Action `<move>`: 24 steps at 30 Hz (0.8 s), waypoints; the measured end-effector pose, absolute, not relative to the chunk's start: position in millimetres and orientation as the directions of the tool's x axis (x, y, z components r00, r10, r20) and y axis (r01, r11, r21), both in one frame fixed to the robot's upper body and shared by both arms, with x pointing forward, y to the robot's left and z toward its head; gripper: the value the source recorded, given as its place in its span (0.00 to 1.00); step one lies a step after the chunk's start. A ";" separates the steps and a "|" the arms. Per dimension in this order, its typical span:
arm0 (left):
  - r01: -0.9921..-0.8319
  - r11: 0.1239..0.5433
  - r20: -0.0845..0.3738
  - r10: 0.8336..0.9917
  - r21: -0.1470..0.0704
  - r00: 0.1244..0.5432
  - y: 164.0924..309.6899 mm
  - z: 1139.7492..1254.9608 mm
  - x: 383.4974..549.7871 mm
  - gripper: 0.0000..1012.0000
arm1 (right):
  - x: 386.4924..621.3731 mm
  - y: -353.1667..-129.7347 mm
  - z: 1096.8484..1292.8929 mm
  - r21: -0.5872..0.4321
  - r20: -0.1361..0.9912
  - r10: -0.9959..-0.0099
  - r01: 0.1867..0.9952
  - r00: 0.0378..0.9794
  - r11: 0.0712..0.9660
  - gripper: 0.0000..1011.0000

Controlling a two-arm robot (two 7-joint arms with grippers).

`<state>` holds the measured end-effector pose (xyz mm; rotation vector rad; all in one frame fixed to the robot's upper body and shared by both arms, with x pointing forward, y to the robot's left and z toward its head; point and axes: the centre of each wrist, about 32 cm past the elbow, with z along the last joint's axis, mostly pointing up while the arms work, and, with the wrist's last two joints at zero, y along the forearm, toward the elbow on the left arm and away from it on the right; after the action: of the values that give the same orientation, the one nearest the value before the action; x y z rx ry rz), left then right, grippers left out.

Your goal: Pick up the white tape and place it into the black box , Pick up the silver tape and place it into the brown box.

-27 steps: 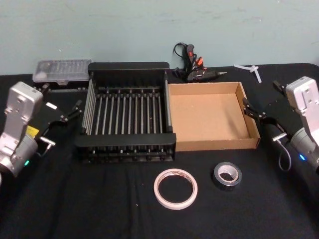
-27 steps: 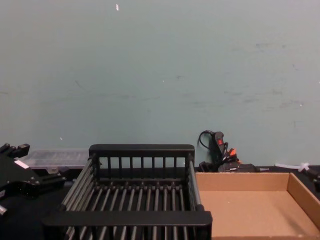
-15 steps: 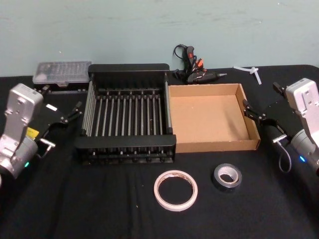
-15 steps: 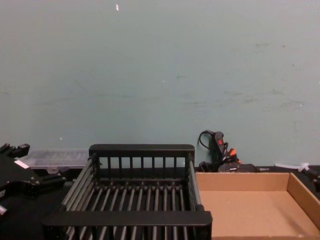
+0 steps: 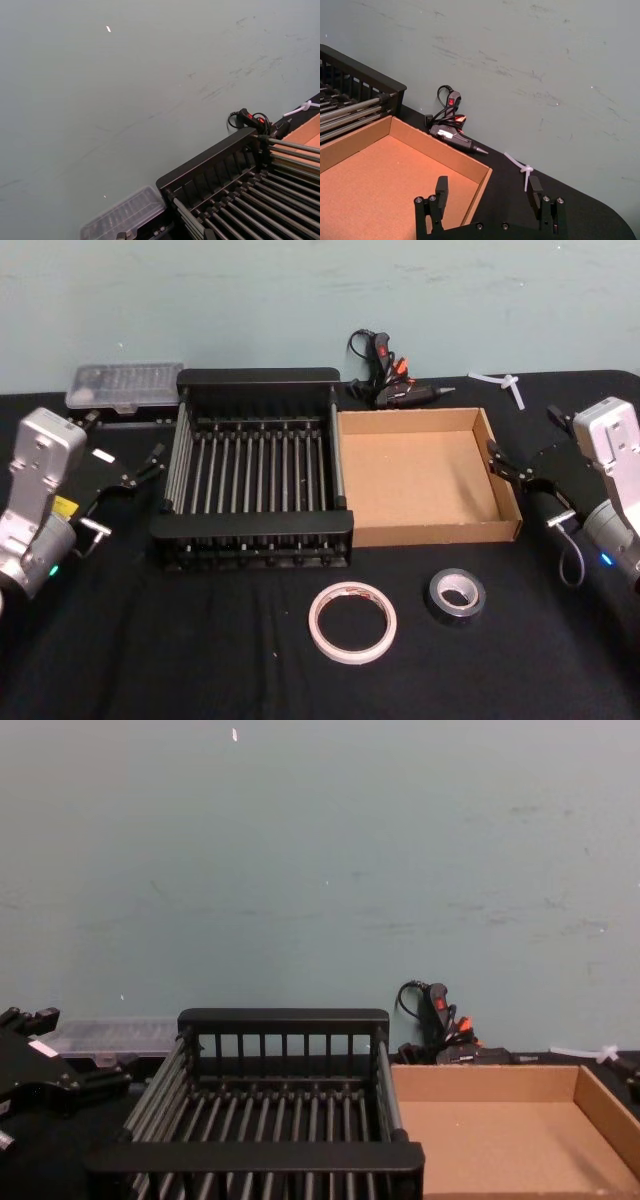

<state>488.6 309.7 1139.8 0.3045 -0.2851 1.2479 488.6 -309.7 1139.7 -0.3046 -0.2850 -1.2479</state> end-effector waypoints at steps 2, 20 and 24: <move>-0.955 0.287 0.374 0.880 0.070 0.292 309.7 1139.8 488.6 0.99 | 488.6 -309.7 1139.8 -0.070 0.374 -0.880 0.955 0.292 0.287 0.99; -0.955 0.287 0.374 0.880 0.070 0.292 309.7 1139.8 488.6 0.99 | 488.6 -309.7 1139.8 -0.070 0.374 -0.880 0.955 0.292 0.287 0.99; -0.955 0.287 0.374 0.880 0.070 0.292 309.7 1139.8 488.6 0.99 | 488.6 -309.7 1139.7 -0.070 0.374 -0.880 0.955 0.292 0.287 0.99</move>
<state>488.6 309.7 1139.8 0.3045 -0.2850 1.2479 488.6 -309.7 1139.7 -0.3046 -0.2850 -1.2479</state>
